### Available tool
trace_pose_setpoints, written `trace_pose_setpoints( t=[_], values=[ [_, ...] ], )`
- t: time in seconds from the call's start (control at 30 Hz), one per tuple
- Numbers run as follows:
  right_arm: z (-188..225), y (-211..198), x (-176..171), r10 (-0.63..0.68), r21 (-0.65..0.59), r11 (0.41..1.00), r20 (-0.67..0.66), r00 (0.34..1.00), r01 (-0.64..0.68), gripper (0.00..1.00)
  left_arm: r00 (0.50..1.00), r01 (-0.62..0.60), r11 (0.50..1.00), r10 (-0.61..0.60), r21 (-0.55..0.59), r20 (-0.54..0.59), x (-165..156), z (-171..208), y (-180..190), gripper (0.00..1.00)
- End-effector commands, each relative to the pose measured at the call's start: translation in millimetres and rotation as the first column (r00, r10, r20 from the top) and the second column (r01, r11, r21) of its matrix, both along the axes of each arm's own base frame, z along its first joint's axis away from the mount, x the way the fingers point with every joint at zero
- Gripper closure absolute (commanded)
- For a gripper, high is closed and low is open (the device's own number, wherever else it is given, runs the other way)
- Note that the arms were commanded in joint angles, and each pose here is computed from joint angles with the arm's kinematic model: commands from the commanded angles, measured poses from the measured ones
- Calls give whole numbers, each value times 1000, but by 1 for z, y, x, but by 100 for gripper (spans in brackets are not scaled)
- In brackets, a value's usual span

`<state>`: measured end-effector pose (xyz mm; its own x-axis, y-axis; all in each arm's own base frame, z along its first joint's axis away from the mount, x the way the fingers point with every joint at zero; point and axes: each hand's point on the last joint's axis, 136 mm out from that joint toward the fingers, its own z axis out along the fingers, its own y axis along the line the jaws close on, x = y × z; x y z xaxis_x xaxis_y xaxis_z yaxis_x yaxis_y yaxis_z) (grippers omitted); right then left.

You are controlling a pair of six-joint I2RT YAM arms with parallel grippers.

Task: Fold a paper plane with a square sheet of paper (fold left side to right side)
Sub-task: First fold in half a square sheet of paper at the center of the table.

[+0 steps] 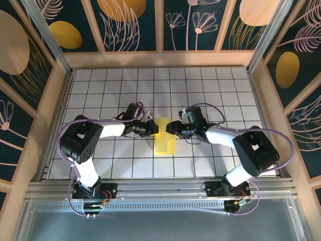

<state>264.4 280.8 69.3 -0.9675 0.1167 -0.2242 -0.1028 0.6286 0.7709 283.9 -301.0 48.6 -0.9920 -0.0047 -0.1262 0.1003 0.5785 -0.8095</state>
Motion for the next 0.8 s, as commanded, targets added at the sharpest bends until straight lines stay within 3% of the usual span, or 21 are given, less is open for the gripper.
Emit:
trace_pose_setpoints(
  t=[0.0,0.17,0.33,0.67,0.77],
  values=[
    [12,21,4,41,76,996,11,999,-42,53,1000,6,1000,-6,2,-11,-2,-3,-3,94],
    [8,25,5,44,74,996,0,999,-44,68,1000,2,1000,-2,5,-11,-1,-3,-2,93],
    [-8,13,3,15,-5,1000,-31,999,-16,100,1000,-21,1000,21,10,22,3,7,0,82],
    [-30,-17,12,-70,-237,969,-21,997,63,100,988,-120,975,99,185,119,10,14,32,49],
    [-30,-21,13,-81,-267,961,-15,997,74,100,991,-111,969,92,222,93,4,3,37,47]
  ],
)
